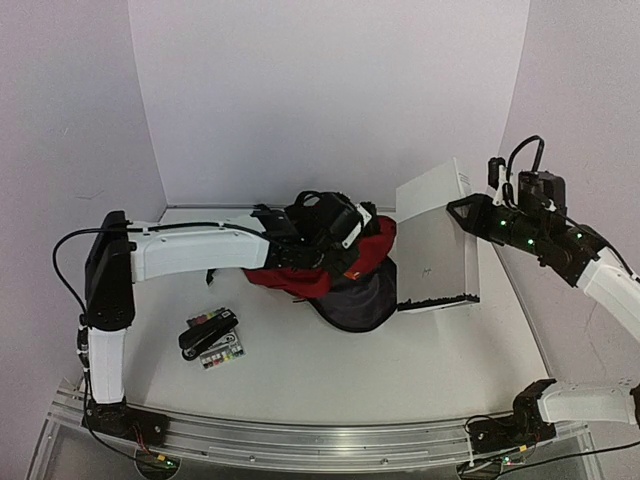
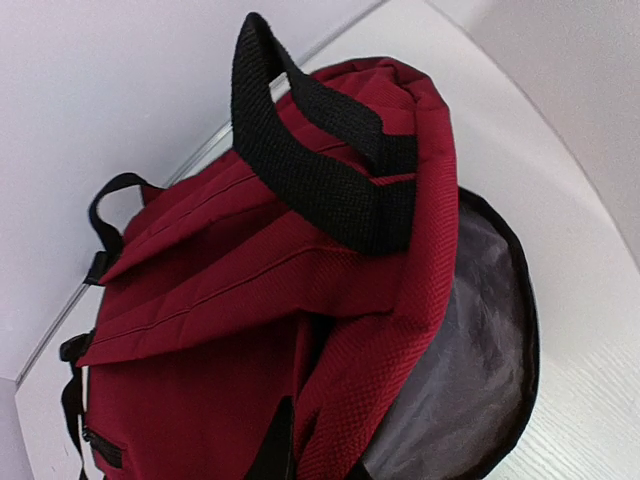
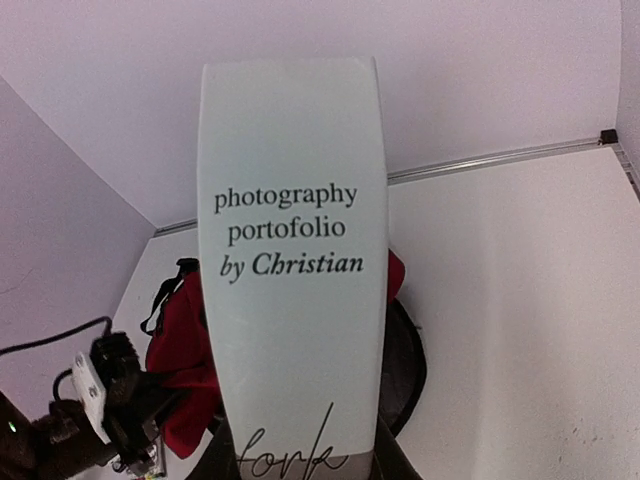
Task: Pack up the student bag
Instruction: Place the book in the student bag.
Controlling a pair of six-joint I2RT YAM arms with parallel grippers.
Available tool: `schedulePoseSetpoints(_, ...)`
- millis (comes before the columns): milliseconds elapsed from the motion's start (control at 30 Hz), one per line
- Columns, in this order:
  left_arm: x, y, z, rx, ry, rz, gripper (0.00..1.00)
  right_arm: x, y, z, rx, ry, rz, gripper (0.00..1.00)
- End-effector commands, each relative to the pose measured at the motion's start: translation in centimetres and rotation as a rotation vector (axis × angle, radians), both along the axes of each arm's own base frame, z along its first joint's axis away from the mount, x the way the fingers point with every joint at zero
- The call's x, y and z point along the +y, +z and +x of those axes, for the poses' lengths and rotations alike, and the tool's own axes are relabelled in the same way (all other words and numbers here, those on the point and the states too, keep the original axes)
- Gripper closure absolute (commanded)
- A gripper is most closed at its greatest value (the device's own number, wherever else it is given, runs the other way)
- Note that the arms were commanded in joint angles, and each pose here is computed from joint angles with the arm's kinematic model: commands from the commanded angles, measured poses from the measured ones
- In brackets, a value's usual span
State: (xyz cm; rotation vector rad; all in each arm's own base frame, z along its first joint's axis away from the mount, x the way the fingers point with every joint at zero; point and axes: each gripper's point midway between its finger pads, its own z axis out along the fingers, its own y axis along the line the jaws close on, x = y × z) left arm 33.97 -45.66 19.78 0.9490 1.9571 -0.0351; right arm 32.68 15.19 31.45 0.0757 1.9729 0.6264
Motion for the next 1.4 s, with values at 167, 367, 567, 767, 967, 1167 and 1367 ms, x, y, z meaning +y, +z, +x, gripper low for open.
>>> schedulePoseSetpoints(167, 7.3, 14.2, 1.2, 0.082, 0.062, -0.455, 1.00, 4.2, -1.4, -4.6, 0.146, 0.280, 0.186, 0.94)
schedulePoseSetpoints(367, 8.2, 17.9, -0.1, 0.103, -0.017, -0.579, 1.00, 5.8, -3.6, -6.5, 0.250, 0.376, 0.292, 0.94)
schedulePoseSetpoints(567, 8.9, 19.4, -1.1, 0.127, -0.062, -0.639, 1.00, 7.7, -5.5, -7.4, 0.343, 0.461, 0.405, 0.94)
schedulePoseSetpoints(767, 8.8, 20.2, -2.5, 0.157, -0.151, -0.702, 1.00, 10.2, -5.7, -7.6, 0.406, 0.561, 0.530, 0.94)
schedulePoseSetpoints(967, 9.3, 21.2, -3.2, 0.140, -0.188, -0.730, 1.00, 12.8, -6.6, -7.6, 0.488, 0.624, 0.551, 0.94)
schedulePoseSetpoints(1167, 9.5, 21.5, -2.8, 0.143, -0.182, -0.746, 1.00, 15.8, -7.9, -8.3, 0.570, 0.685, 0.553, 0.94)
schedulePoseSetpoints(1367, 9.7, 21.2, -3.4, 0.145, -0.218, -0.745, 1.00, 17.3, -7.6, -7.2, 0.580, 0.690, 0.577, 0.94)
